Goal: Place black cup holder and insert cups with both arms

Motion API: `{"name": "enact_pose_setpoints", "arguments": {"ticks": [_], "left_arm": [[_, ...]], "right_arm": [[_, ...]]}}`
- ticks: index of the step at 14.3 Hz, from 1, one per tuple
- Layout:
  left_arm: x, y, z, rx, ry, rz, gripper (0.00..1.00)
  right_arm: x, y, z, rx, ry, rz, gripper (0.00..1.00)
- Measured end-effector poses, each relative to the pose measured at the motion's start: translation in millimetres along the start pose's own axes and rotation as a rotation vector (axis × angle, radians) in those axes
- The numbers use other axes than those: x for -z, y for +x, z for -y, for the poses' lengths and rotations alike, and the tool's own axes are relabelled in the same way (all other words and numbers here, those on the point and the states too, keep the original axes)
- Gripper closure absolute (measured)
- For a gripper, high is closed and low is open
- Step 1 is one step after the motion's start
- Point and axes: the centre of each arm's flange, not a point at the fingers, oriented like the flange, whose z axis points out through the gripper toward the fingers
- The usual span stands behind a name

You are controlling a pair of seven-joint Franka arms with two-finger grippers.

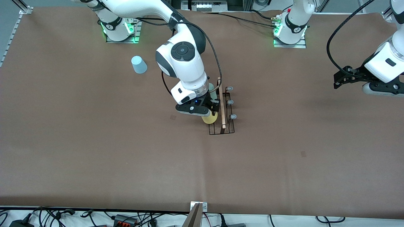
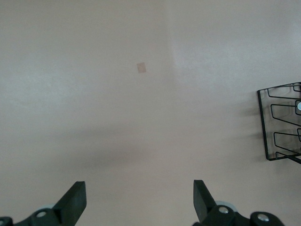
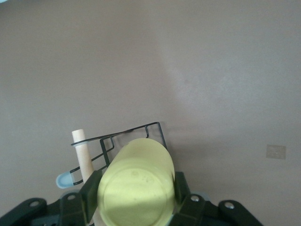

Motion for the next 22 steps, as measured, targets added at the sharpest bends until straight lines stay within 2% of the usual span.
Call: {"name": "enact_pose_setpoints", "arguments": {"ticks": [7,8,9,11,13,15,18,20,22], "left_arm": [[0.0,0.0,0.0,0.000,0.000,0.000,0.00],[0.0,0.0,0.0,0.000,0.000,0.000,0.00],[0.0,0.0,0.0,0.000,0.000,0.000,0.00],[0.0,0.0,0.0,0.000,0.000,0.000,0.00],[0.0,0.0,0.0,0.000,0.000,0.000,0.00],[0.0,0.0,-0.1,0.000,0.000,0.000,0.00],[0.0,0.0,-0.1,0.000,0.000,0.000,0.00],[0.0,0.0,-0.1,0.000,0.000,0.000,0.00],[0.0,0.0,-0.2,0.000,0.000,0.000,0.00]], "right_arm": [[-14.6,-5.4,3.0,-0.012,0.011,-0.002,0.33],[-17.2,-7.3,4.7,-0.021,0.016,-0.007,0.30],[-19.0,-8.0,5.4,-0.023,0.017,-0.014,0.22],[-13.7,-3.6,6.2,-0.025,0.024,-0.029,0.02],[7.4,11.6,2.6,-0.040,0.032,-0.054,0.00],[42.5,39.2,-18.2,-0.076,0.001,-0.065,0.00],[115.4,89.6,-90.0,-0.068,-0.066,-0.072,0.00],[159.6,110.4,-147.4,-0.044,-0.134,-0.042,0.00],[195.1,130.1,-203.7,0.038,-0.198,0.000,0.00]]}}
